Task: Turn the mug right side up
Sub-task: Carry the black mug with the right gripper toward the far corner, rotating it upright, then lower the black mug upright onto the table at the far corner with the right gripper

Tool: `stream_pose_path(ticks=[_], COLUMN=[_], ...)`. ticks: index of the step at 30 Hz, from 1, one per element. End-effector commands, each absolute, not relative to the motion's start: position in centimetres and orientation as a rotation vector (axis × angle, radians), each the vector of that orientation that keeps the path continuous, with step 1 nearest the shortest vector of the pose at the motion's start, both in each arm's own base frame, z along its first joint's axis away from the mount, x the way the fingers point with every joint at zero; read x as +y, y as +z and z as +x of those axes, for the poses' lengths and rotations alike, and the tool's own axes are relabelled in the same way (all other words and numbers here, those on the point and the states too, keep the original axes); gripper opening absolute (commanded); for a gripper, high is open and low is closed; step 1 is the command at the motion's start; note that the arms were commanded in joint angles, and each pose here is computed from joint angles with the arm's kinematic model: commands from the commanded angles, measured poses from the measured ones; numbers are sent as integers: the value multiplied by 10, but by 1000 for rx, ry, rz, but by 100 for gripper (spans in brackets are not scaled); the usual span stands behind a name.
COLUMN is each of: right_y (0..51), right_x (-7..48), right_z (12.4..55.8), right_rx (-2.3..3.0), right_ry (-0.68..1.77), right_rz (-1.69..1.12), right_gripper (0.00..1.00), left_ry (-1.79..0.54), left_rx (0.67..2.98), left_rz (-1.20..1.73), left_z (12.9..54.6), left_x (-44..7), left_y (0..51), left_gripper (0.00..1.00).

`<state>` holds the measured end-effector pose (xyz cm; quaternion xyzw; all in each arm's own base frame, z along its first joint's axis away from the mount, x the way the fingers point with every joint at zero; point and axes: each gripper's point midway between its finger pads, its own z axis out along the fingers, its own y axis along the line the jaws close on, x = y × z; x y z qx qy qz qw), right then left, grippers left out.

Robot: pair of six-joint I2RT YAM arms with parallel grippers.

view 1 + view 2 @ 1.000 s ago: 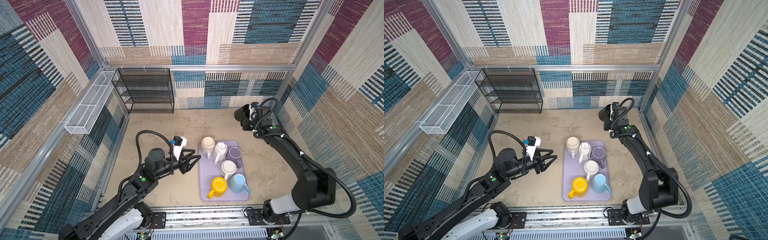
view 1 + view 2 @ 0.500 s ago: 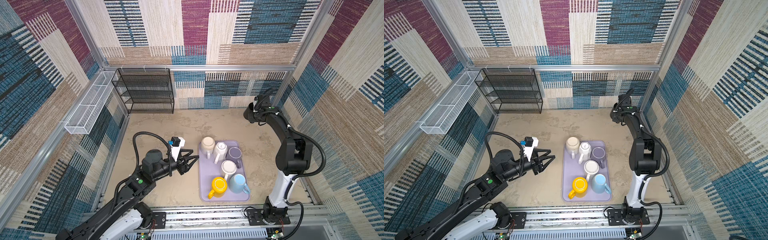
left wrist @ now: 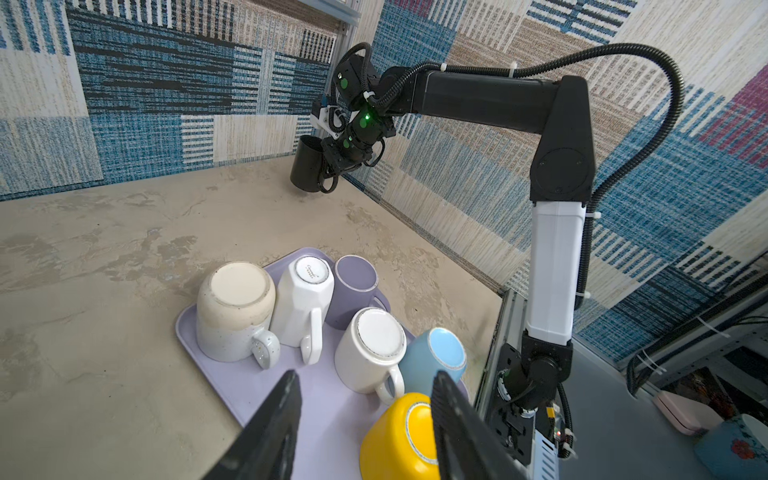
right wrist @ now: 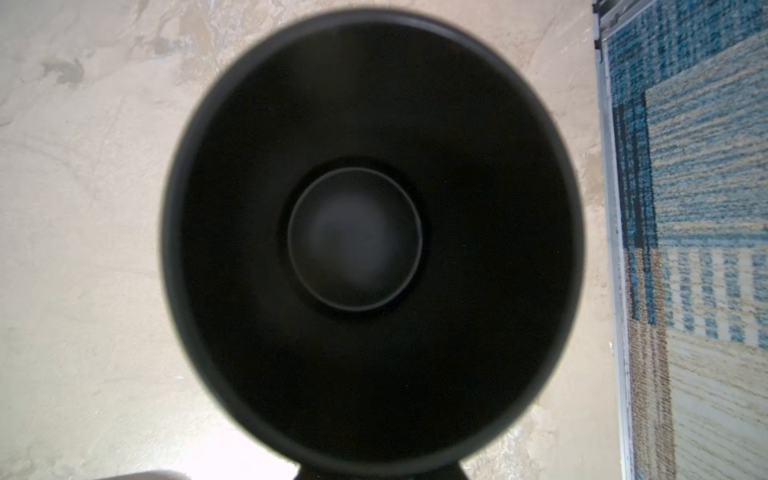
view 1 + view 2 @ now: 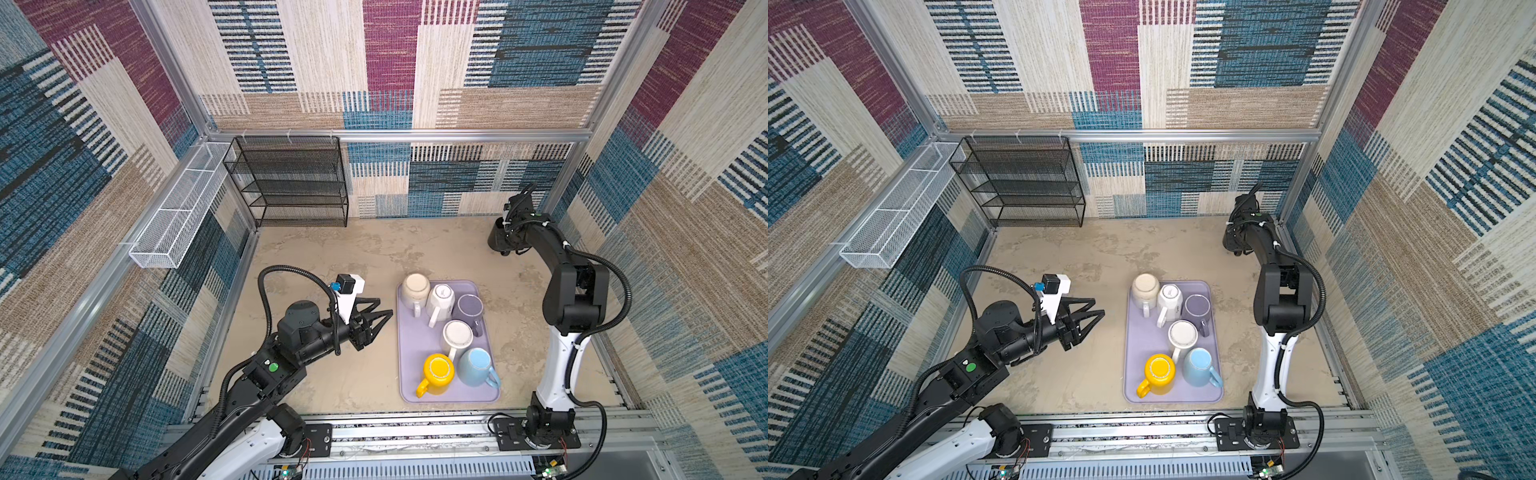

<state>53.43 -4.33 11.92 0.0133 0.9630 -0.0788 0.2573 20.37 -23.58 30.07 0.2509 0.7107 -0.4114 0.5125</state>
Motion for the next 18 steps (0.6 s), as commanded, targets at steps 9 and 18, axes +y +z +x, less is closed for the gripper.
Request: stream_pose_path(ticks=[9, 18], right_y=[126, 122], right_x=[-50, -51], right_z=[552, 553], right_rx=[2522, 2511], right_ry=[-252, -254], right_rz=[42, 43], right_gripper=[0, 0], left_ry=[-952, -954], left_rx=[1719, 1714], left_rz=[601, 603], left_z=[208, 207], left_x=[-233, -233], left_y=[297, 297], left_gripper=[51, 51])
